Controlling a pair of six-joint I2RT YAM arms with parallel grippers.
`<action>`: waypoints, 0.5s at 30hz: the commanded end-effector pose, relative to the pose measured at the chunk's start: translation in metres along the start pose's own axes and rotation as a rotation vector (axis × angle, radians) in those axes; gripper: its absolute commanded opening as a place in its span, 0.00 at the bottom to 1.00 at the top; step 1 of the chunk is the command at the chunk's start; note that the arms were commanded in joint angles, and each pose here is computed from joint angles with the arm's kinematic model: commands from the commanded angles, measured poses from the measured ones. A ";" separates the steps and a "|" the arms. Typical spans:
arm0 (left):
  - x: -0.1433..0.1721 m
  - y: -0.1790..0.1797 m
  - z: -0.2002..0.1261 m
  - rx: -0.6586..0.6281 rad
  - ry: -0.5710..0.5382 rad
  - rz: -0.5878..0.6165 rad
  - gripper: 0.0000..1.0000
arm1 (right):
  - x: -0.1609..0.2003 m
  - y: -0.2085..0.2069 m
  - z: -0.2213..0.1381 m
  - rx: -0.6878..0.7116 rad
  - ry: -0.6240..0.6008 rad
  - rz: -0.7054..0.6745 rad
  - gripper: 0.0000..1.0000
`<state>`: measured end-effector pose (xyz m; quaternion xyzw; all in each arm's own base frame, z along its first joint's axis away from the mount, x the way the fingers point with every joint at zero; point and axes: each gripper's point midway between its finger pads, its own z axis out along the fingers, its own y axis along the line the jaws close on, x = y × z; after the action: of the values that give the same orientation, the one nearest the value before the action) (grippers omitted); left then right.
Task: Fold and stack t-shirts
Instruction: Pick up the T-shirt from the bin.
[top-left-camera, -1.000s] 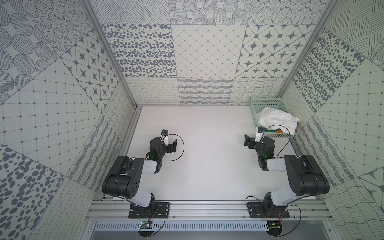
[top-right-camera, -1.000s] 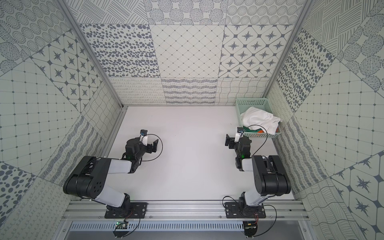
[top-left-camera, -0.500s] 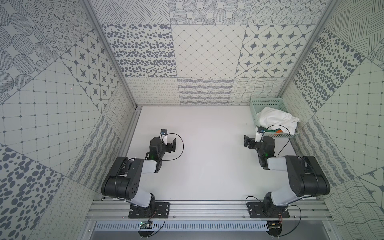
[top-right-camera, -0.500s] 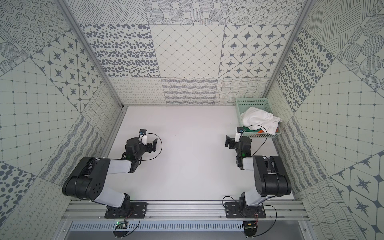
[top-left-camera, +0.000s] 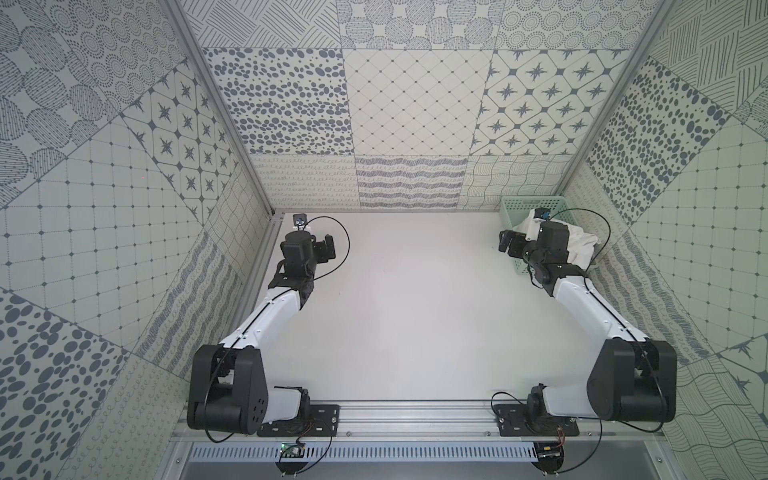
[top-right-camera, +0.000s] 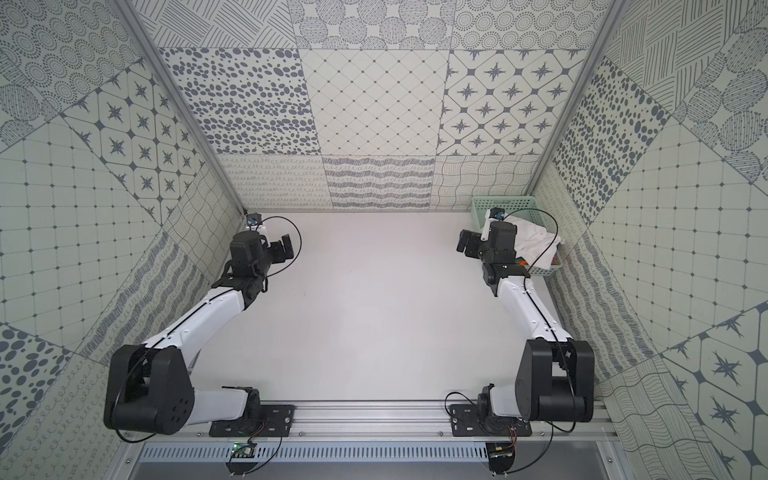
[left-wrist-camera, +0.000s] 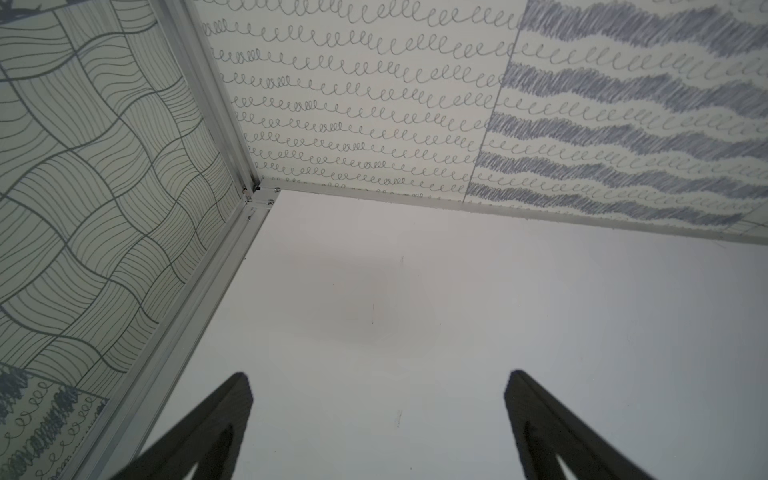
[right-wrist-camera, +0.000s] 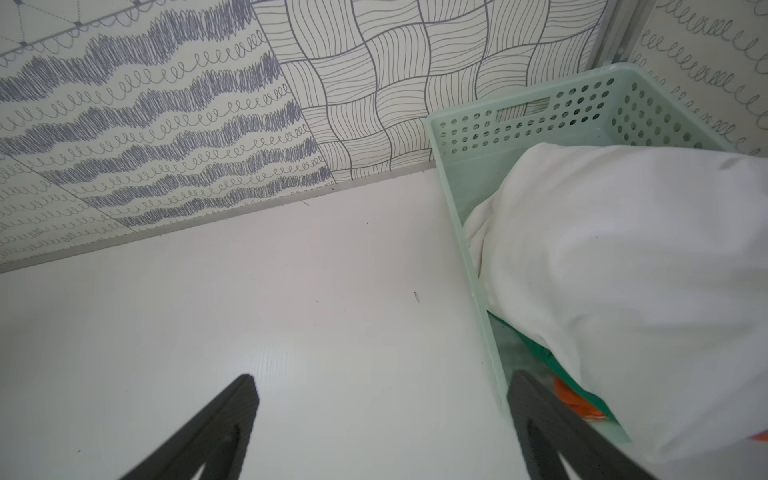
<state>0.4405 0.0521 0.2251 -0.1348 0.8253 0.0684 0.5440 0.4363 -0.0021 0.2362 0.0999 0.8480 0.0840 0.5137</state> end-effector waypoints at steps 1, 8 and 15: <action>0.039 0.018 -0.017 -0.066 0.328 -0.086 0.99 | -0.009 0.009 -0.021 -0.094 0.051 0.111 0.98; 0.008 -0.035 -0.037 0.301 0.264 -0.140 0.99 | -0.033 -0.031 -0.033 0.108 -0.008 0.110 0.98; -0.005 -0.032 -0.052 0.306 0.251 -0.223 0.98 | -0.033 -0.110 -0.038 0.535 0.025 0.078 0.96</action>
<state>0.4203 0.0292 0.2492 -0.1392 0.8605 -0.0619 0.4861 0.4198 -0.0810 0.2654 0.2206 0.8447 -0.0219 0.4871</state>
